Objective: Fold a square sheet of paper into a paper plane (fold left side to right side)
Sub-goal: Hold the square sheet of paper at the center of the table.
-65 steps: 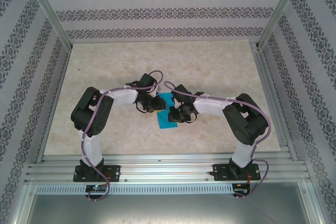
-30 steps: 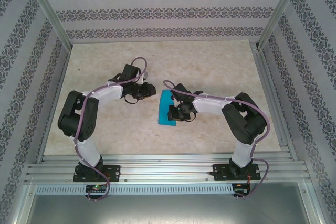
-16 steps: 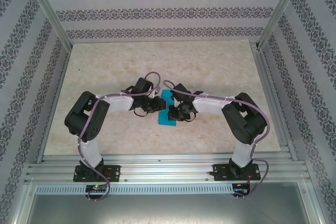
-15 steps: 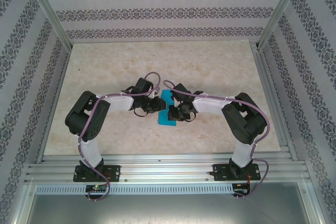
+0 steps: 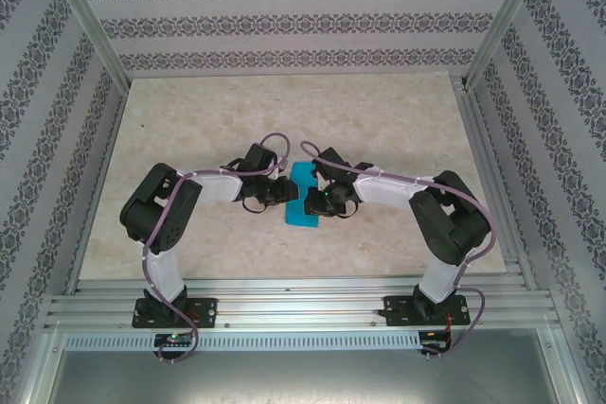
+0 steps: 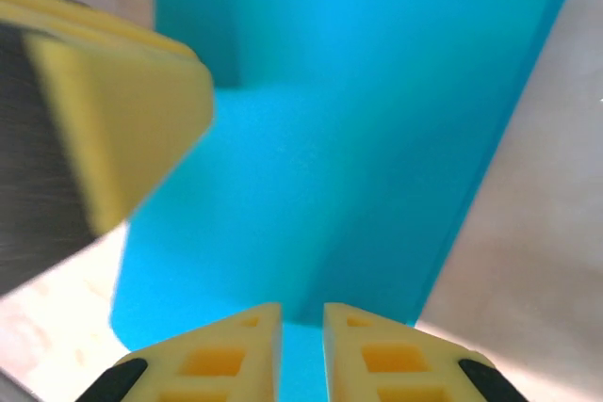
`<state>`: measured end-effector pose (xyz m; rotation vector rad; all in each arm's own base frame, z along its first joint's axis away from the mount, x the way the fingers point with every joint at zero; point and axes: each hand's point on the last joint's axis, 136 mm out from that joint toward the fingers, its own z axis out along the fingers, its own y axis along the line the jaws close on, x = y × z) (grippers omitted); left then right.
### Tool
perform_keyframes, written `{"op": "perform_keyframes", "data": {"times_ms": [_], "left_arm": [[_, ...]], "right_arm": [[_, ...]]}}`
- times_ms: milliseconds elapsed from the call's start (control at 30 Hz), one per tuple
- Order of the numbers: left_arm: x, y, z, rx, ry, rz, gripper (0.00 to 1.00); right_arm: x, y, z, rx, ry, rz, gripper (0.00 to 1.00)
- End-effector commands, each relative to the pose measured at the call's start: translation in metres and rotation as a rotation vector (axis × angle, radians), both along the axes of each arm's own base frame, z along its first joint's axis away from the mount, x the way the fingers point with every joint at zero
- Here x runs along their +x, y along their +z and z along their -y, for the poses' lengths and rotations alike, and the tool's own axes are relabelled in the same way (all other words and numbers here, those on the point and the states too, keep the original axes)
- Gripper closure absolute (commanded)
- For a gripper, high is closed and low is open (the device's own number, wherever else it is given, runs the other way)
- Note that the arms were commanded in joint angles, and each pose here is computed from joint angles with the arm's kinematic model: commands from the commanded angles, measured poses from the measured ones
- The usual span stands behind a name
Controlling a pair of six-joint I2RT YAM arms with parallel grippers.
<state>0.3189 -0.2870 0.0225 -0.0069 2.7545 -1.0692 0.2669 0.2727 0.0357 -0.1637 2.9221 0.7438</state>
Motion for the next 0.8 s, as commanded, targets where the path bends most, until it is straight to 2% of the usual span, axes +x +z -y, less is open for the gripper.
{"op": "perform_keyframes", "data": {"times_ms": [0,167,400,767], "left_arm": [[-0.027,-0.039,-0.012,0.097,-0.005,-0.076,0.74],[-0.031,-0.044,-0.015,0.122,-0.008,-0.079,0.74],[-0.033,-0.046,-0.016,0.135,-0.015,-0.081,0.74],[-0.035,-0.046,-0.017,0.164,-0.041,-0.072,0.74]], "right_arm": [[0.025,0.045,-0.001,0.125,-0.045,0.083,0.80],[0.063,0.057,-0.001,0.182,-0.096,0.131,0.82],[0.101,0.048,-0.009,0.184,-0.137,0.160,0.82],[0.116,0.006,-0.016,0.138,-0.148,0.081,0.82]]}}
